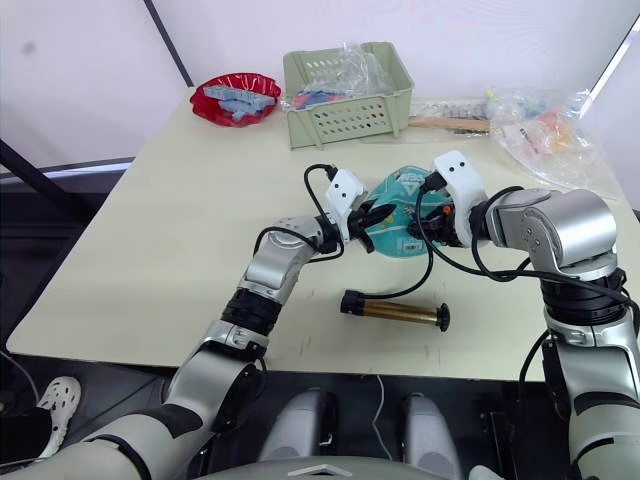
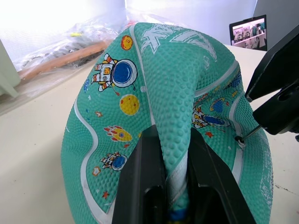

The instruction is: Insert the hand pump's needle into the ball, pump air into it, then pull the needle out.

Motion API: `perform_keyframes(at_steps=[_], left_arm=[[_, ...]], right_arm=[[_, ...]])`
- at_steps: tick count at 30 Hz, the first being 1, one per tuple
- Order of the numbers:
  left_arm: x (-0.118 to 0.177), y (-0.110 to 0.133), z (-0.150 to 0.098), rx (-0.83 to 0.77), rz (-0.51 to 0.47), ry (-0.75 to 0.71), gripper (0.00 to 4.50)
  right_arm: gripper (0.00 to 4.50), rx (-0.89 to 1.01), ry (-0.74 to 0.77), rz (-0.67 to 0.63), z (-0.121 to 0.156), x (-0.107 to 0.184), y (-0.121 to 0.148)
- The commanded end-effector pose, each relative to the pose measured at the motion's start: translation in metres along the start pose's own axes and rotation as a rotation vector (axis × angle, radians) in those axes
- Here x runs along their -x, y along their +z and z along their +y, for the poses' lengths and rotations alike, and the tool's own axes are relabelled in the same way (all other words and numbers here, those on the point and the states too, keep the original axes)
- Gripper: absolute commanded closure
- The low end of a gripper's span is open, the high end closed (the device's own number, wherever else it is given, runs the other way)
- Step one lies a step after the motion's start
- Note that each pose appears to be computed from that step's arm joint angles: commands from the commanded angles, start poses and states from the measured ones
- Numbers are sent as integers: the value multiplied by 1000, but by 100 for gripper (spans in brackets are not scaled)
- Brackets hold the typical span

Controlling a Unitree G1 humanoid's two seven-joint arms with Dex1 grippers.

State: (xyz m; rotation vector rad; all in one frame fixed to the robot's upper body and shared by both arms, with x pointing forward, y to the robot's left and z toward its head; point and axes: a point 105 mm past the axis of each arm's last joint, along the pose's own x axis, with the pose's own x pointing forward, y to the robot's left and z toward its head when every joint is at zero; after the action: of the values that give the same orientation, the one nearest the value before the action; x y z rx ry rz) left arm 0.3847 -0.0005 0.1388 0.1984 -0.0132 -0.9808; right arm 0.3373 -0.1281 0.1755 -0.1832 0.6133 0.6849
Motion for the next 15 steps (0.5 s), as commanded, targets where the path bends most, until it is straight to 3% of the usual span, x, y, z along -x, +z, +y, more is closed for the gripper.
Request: perform_keyframes(at_steps=[1,14,15], left_arm=[[-7,-10,-15,26,30,-53,445],[-7,-10,-15,26,30,-53,445],[-6,-12,-14,29,34,-51,445]], right_arm=[[194,10,-19,-50,-4,9,10],[194,9,-20,-50,-4,9,10],[221,7,-12,-44,-3,9,8]])
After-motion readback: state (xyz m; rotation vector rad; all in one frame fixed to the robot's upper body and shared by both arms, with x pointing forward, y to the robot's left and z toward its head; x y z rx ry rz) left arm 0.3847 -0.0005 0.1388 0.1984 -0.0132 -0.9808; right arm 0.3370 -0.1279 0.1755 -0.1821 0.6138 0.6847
